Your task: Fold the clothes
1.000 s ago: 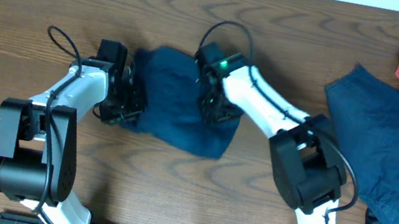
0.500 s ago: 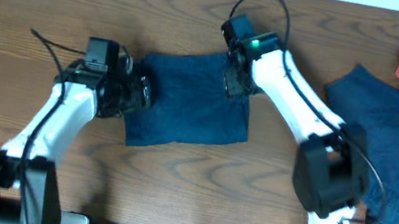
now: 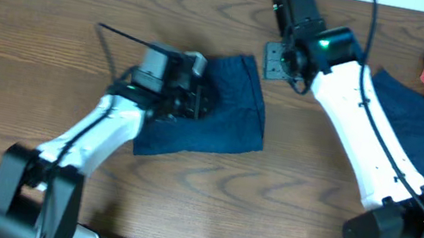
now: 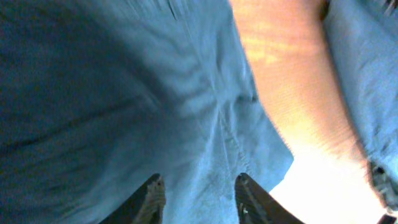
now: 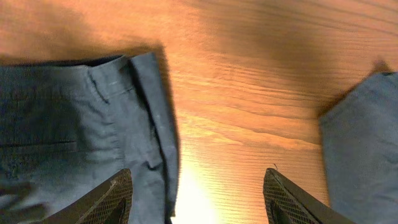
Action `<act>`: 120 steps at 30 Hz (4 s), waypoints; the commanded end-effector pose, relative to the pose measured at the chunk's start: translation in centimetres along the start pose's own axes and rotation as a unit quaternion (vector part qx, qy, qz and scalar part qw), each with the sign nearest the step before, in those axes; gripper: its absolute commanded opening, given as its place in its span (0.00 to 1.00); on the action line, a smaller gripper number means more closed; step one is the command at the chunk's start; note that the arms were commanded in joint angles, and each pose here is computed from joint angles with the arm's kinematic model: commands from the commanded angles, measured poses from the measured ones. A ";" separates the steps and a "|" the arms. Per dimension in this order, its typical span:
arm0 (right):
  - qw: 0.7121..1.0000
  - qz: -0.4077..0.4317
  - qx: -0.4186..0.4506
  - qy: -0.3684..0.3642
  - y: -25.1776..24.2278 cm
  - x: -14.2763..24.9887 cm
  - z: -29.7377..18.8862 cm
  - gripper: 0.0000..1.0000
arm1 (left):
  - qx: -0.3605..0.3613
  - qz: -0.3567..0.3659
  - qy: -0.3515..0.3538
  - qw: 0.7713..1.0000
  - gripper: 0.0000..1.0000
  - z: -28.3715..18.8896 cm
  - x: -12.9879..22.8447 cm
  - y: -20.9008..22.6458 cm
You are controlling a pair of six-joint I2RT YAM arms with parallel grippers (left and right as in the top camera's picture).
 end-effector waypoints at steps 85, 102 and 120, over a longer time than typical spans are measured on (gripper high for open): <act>0.967 0.166 0.019 -0.193 -12.0 25.8 -13.4 0.99 | -0.208 -0.003 -0.315 0.926 0.98 -27.4 12.5 0.0; 0.945 0.010 0.012 -0.327 -10.5 23.0 -9.8 0.99 | -0.208 -0.003 -0.315 0.926 0.98 -27.4 12.5 0.0; 0.866 -0.044 0.028 -0.498 -9.1 26.0 -1.9 0.99 | -0.208 -0.003 -0.315 0.926 0.98 -27.4 12.5 0.0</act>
Point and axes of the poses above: each gripper's point midway between its finger pads, its own z axis out along the fingers, its own y axis along the line the jaws close on, x = y × z, the point moved 7 cm from there along -z, back along the fingers, and after that the axes turned 7 degrees about -z, right-handed, at the moved point
